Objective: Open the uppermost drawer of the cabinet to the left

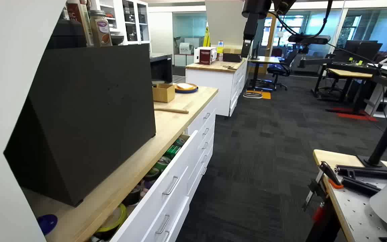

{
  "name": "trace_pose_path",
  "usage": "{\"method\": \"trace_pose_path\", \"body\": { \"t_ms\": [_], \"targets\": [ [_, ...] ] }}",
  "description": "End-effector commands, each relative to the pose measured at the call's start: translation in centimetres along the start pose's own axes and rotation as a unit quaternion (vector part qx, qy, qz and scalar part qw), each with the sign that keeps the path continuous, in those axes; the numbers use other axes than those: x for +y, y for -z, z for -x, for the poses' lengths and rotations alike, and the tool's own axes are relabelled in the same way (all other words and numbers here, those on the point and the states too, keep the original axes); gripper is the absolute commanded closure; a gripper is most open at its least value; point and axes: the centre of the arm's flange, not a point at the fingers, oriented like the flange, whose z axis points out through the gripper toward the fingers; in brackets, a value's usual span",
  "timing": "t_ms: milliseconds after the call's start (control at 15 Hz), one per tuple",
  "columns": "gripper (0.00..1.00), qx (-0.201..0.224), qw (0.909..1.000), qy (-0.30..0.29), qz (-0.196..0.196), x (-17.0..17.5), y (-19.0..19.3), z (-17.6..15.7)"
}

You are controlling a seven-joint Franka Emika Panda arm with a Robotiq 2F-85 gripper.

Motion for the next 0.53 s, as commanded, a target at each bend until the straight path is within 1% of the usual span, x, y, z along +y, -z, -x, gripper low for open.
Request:
{"method": "trace_pose_path", "body": {
  "t_ms": [0, 467],
  "targets": [
    [0.00, 0.000, 1.0000, 0.000, 0.000, 0.00, 0.00, 0.00],
    [0.00, -0.001, 1.0000, 0.003, 0.003, -0.09, -0.19, -0.10]
  ]
}}
